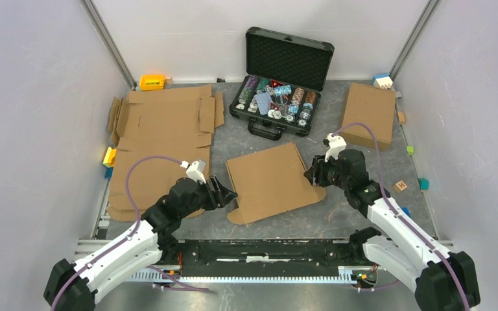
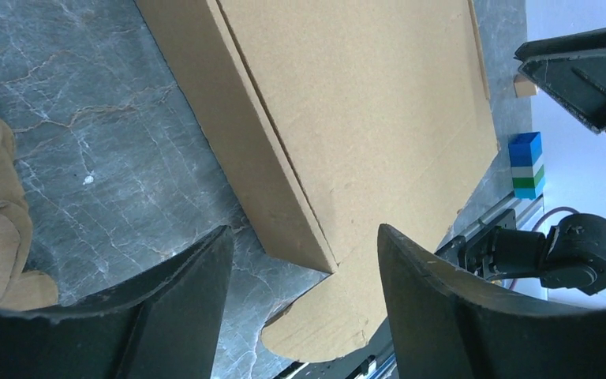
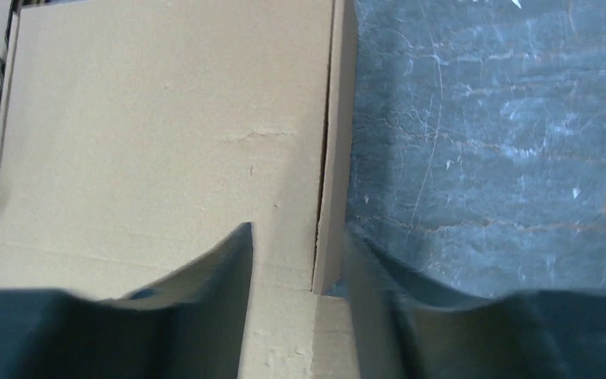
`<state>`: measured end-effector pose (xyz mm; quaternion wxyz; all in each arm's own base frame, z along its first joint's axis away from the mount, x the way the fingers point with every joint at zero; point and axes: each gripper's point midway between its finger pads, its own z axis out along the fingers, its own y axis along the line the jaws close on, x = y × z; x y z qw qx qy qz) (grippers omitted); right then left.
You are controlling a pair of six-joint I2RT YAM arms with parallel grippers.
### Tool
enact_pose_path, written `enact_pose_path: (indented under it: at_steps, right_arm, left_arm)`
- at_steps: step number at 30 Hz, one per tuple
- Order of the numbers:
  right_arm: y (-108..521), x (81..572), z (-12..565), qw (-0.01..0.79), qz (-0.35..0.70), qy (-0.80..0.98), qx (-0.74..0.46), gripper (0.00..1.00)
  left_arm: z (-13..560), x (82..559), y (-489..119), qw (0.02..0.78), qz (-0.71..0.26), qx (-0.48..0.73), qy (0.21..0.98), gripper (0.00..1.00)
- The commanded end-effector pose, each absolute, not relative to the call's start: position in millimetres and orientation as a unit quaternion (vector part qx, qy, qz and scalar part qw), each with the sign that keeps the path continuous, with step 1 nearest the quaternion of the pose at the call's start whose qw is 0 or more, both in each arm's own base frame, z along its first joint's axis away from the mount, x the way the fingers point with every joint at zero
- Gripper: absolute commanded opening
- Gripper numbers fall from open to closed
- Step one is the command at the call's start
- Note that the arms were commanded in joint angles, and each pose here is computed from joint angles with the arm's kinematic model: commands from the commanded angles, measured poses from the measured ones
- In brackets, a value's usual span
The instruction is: Fold the paper box
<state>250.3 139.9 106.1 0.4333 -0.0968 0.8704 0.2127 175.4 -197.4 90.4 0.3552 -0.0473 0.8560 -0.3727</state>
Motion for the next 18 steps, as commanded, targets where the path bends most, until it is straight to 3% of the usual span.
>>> enact_pose_path:
  at_steps: [1,5,10,13,18]
  right_arm:
    - [150.7,254.5,117.7,0.433,0.238,0.861,-0.124,0.64]
    - [166.4,252.3,110.1,0.394,0.289,0.863,-0.128,0.74]
    - [170.1,259.7,106.7,0.398,0.311,0.856,-0.110,0.82]
    - [166.8,260.9,97.8,0.386,0.308,0.863,-0.106,0.86]
    - [162.9,270.6,97.7,0.392,0.314,0.859,-0.102,0.91]
  left_arm:
    - [106.4,194.0,-197.4,0.394,-0.380,-0.060,0.834,0.69]
    - [112.4,211.8,-191.1,0.408,-0.373,-0.079,0.830,0.66]
    - [117.3,242.8,-181.4,0.414,-0.358,-0.105,0.830,0.83]
    - [118.1,263.3,-179.6,0.413,-0.360,-0.112,0.829,0.89]
    - [111.2,294.0,-186.6,0.384,-0.377,-0.115,0.835,0.85]
